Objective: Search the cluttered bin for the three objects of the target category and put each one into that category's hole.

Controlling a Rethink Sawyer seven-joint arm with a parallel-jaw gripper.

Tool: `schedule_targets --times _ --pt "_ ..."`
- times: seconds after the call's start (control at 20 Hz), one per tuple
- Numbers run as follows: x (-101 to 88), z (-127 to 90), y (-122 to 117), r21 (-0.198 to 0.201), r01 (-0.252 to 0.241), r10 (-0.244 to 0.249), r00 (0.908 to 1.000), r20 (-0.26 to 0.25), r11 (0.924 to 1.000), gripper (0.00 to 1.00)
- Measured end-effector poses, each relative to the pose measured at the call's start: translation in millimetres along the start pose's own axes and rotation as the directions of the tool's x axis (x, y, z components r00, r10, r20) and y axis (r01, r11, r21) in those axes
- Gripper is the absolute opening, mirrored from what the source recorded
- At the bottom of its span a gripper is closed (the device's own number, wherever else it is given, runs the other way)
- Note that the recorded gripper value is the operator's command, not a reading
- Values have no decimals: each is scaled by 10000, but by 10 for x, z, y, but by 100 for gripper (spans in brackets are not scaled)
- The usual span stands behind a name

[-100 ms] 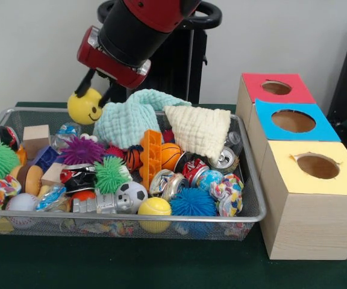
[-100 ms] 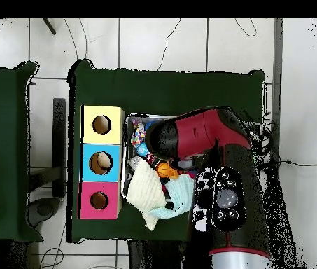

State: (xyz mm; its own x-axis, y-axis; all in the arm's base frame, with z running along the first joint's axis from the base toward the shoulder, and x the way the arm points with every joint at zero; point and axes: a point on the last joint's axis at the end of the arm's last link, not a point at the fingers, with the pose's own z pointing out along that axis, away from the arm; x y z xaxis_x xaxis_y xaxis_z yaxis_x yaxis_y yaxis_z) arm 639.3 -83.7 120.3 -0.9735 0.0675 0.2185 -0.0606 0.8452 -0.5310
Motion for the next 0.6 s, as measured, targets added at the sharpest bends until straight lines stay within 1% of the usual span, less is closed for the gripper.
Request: schedule_targets --times 0.6 --pt "6 0 -90 237 -109 109 9999 5 9997 100"
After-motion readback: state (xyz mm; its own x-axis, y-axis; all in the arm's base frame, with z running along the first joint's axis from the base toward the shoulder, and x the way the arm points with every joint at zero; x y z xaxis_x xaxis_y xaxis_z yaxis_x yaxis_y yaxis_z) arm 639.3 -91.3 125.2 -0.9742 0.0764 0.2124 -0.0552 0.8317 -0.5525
